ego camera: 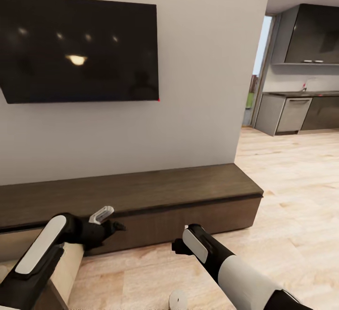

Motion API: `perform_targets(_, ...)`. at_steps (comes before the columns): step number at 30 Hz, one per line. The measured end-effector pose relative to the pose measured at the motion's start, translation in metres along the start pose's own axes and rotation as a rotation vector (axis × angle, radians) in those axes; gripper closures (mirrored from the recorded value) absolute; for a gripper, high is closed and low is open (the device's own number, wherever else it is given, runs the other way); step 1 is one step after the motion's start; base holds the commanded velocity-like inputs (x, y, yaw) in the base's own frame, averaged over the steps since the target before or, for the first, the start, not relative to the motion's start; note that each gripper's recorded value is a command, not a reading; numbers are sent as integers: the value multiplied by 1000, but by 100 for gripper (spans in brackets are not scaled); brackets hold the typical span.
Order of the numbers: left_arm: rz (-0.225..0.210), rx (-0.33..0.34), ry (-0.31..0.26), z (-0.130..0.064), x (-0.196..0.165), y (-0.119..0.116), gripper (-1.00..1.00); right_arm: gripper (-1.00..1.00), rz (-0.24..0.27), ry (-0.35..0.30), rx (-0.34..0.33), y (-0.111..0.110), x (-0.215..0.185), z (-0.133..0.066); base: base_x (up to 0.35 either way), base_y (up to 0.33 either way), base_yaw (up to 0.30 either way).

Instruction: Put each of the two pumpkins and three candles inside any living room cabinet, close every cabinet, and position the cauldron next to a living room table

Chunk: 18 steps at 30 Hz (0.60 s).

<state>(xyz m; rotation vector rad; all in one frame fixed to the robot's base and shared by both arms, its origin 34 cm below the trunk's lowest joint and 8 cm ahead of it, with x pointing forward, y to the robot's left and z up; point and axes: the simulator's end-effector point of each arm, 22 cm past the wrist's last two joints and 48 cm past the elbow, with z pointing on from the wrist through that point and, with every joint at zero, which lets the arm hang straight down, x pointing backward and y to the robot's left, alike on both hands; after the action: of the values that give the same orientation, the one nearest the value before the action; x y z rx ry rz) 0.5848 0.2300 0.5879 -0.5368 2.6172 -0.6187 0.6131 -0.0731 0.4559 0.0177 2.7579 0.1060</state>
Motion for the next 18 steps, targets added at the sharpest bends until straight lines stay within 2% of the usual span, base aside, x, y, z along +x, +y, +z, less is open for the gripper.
perform_targets(6,-100,125,14,-12,-8,4,-100,-100,12,-22,1,-1,3,11,0,0,0)
perform_targets(10,-140,173,11,-13,-10,6,-100,-100,13,-27,1,-2,8,19,0,0,0)
perform_targets(14,-164,209,15,-12,-8,8,-100,-100,12,-28,1,-2,13,26,0,0,0)
perform_targets(18,-170,220,16,-7,-4,11,-100,-100,11,-28,1,-3,18,33,0,0,0)
